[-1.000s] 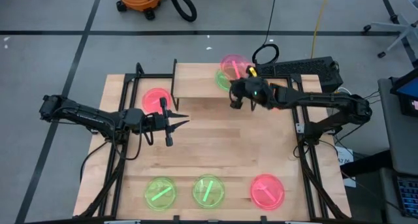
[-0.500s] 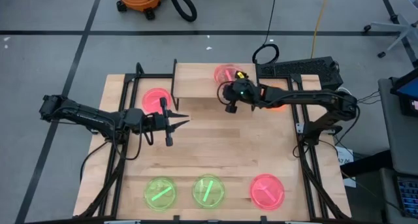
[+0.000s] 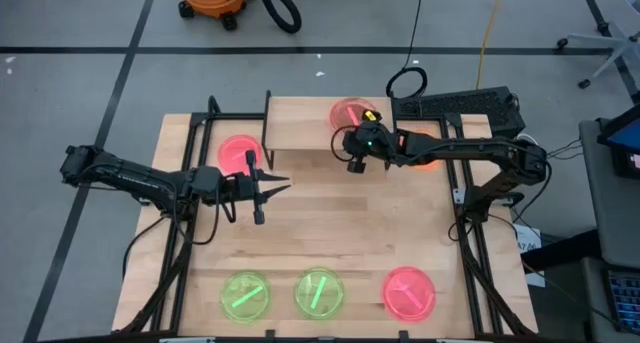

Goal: Place and stack plates onto a shelf
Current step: Stack the pink plate on top of the green plate on the shelf, then stack the pink plate on top of the pink plate on the shelf

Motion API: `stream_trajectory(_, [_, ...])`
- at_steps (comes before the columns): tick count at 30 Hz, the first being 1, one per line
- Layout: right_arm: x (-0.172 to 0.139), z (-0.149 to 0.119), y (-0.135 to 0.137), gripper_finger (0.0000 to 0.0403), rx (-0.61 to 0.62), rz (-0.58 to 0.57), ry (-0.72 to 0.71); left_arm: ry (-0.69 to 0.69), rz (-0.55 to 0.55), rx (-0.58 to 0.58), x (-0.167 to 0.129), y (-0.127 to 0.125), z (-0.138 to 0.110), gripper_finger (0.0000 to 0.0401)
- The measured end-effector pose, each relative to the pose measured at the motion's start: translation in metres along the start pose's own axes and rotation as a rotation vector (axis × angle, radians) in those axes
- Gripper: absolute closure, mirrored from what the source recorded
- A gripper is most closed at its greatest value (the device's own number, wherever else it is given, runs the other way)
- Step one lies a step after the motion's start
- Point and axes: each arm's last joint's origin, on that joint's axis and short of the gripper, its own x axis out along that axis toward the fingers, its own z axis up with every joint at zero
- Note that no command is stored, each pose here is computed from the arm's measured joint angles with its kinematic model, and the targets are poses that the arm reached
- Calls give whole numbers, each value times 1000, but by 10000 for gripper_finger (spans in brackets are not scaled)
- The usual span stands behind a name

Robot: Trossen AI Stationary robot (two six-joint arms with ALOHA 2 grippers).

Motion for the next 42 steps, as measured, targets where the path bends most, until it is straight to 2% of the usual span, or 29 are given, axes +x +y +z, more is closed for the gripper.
stream_trajectory(7, [-9, 2, 0, 295, -35, 7, -6, 3, -1, -5, 0, 0, 0, 320])
stream_trajectory(13, [-38, 13, -1, 287, -49, 10, -100, 5, -2, -3, 0, 0, -1, 320])
stream_trajectory(19, [-87, 20, -6, 287, 97, 46, -232, 32, 7, -38, 0, 0, -3, 320])
stream_trajectory(23, [-111, 9, 10, 287, 158, 178, -356, 181, 119, -74, -1, 1, -15, 320])
stream_trajectory(27, [-122, -15, 34, 287, 151, 228, -473, 384, 254, -117, -5, 5, -35, 320])
stream_trajectory(36, [-133, -66, 51, 287, 209, 205, -734, 749, 405, -283, -24, 17, -68, 320])
stream_trajectory(42, [-143, -79, 45, 287, 237, 161, -838, 904, 542, -359, -30, 29, -87, 320])
